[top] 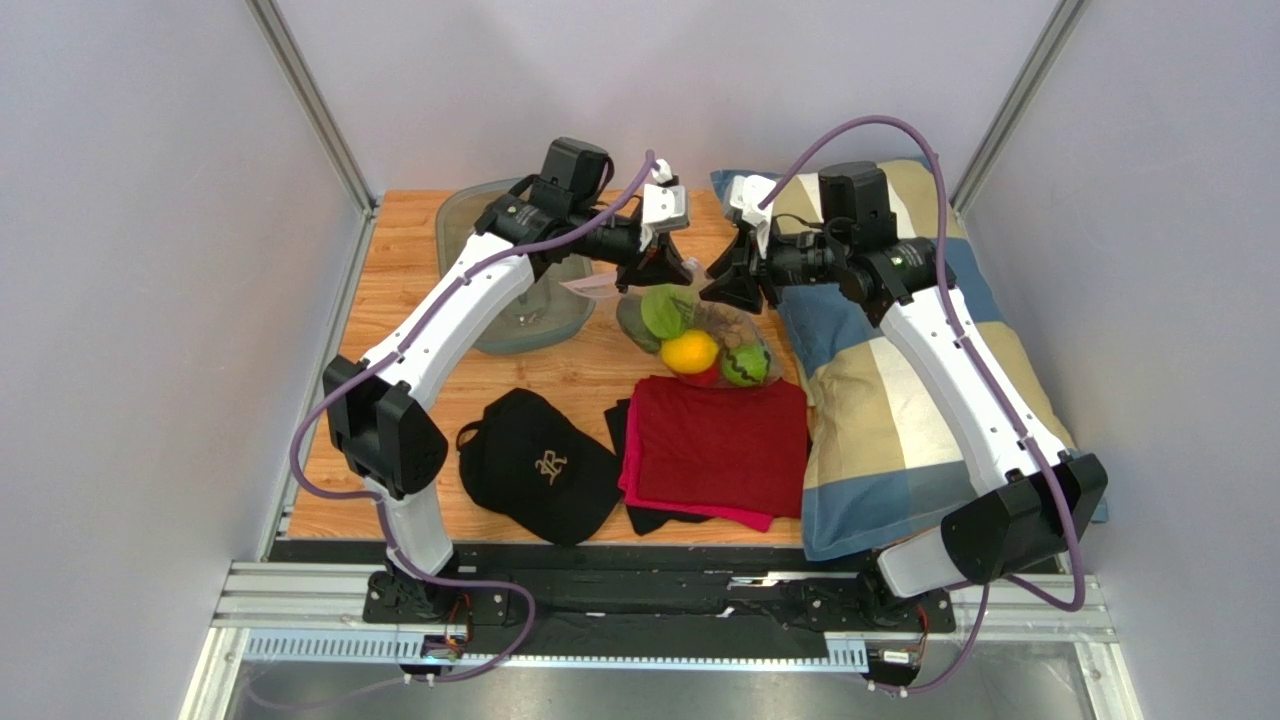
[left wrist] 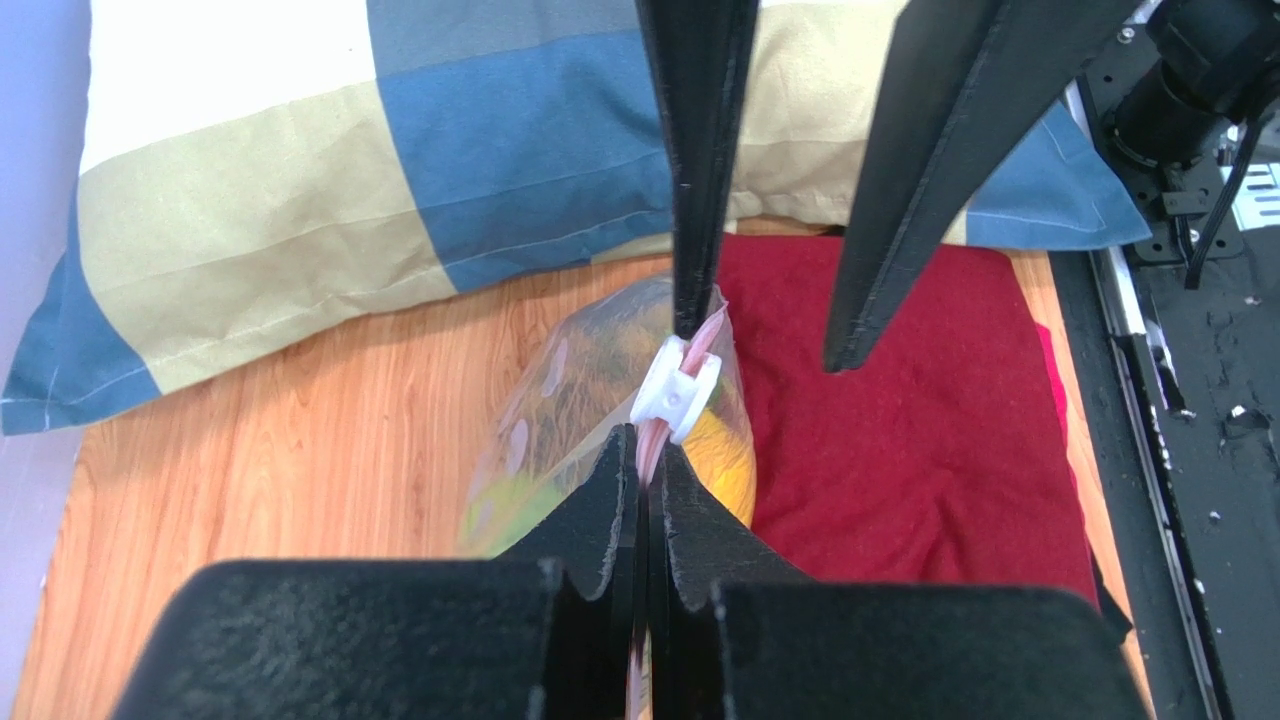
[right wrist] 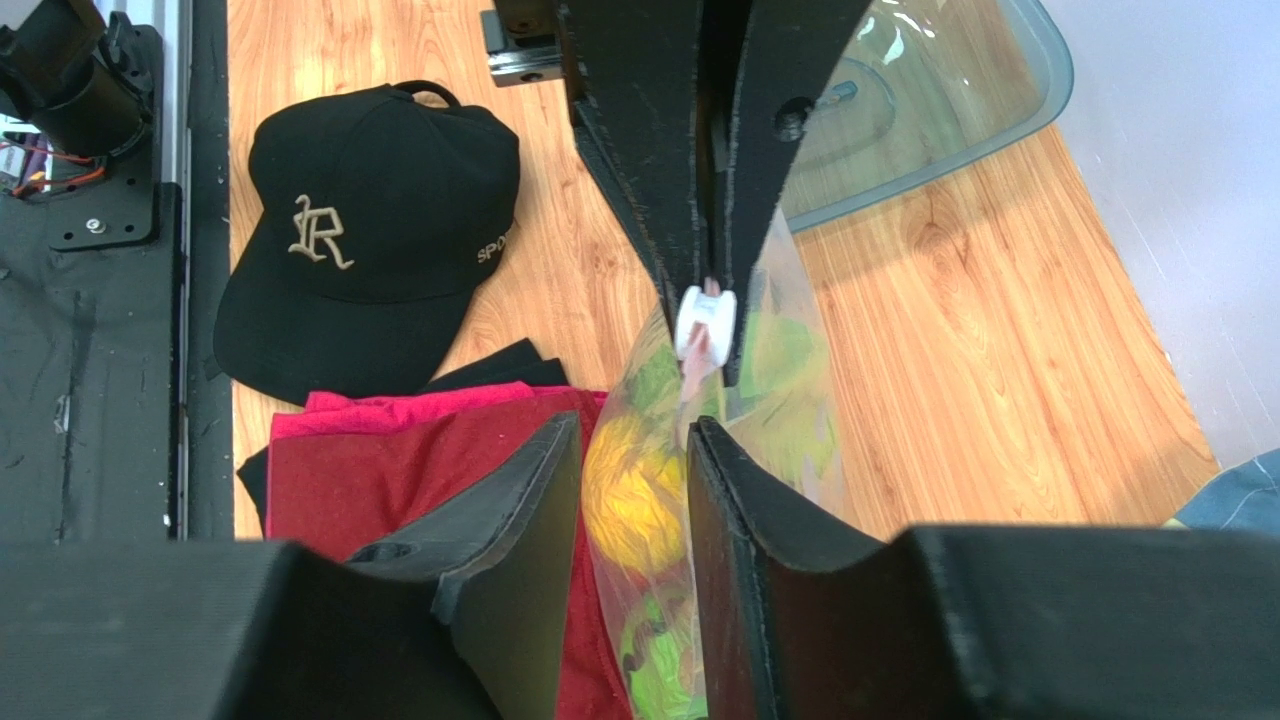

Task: Place the food in the zip-top bag and seal the zipper
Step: Zip the zipper food storage bag at the center of the board.

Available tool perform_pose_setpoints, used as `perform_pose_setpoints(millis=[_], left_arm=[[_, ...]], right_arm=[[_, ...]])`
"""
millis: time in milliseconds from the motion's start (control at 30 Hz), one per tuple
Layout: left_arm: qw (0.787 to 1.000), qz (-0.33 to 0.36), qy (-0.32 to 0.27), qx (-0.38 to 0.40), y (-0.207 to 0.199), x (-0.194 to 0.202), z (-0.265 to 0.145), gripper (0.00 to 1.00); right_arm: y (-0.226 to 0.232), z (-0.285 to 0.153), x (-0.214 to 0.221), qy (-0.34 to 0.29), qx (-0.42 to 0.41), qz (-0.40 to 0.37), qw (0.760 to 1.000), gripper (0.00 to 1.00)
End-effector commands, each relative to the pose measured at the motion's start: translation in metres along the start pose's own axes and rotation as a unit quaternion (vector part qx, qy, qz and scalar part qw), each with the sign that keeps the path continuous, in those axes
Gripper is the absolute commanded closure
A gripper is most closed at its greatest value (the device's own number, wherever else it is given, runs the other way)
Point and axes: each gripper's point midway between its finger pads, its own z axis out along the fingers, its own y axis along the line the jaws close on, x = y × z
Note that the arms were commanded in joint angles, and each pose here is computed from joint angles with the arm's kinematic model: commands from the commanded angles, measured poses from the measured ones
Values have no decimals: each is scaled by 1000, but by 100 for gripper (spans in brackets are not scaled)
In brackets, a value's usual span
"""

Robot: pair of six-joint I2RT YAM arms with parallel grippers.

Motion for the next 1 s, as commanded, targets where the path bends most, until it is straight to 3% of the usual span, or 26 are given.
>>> perform_pose_setpoints(millis=[0, 300, 400, 433, 467, 500, 567, 600, 700, 967], left_arm=[[999, 41, -18, 24, -9, -18, 0, 100], [999, 40, -4, 22, -14, -17, 6, 100], [999, 35, 0, 17, -13, -16, 6, 100], [999, 33, 2, 17, -13, -16, 7, 100], [999, 28, 3, 16, -13, -16, 7, 100], [1000, 26, 4, 14, -13, -16, 7, 97], [1000, 19, 1, 14, -14, -18, 4, 82], [1000, 19, -4, 16, -16, -20, 1, 68], [999, 28, -32, 7, -18, -34, -10, 56], [997, 39, -70, 12, -23, -63, -17, 55]], right_arm=[[-4, 2, -8, -10, 0, -26, 1000, 65], [-12, 5, -11, -11, 7, -31, 999, 80], [-13, 5, -12, -10, 9, -38, 999, 88], [-13, 5, -13, -9, 9, -40, 999, 99], [-12, 4, -13, -9, 10, -41, 999, 100], [-13, 4, -13, -9, 12, -43, 999, 100], [-12, 3, -13, -9, 14, -45, 999, 100], [-12, 2, -12, -8, 17, -47, 999, 100], [-8, 0, -11, -10, 19, -54, 998, 100], [-7, -1, -14, -18, 20, -57, 998, 100]])
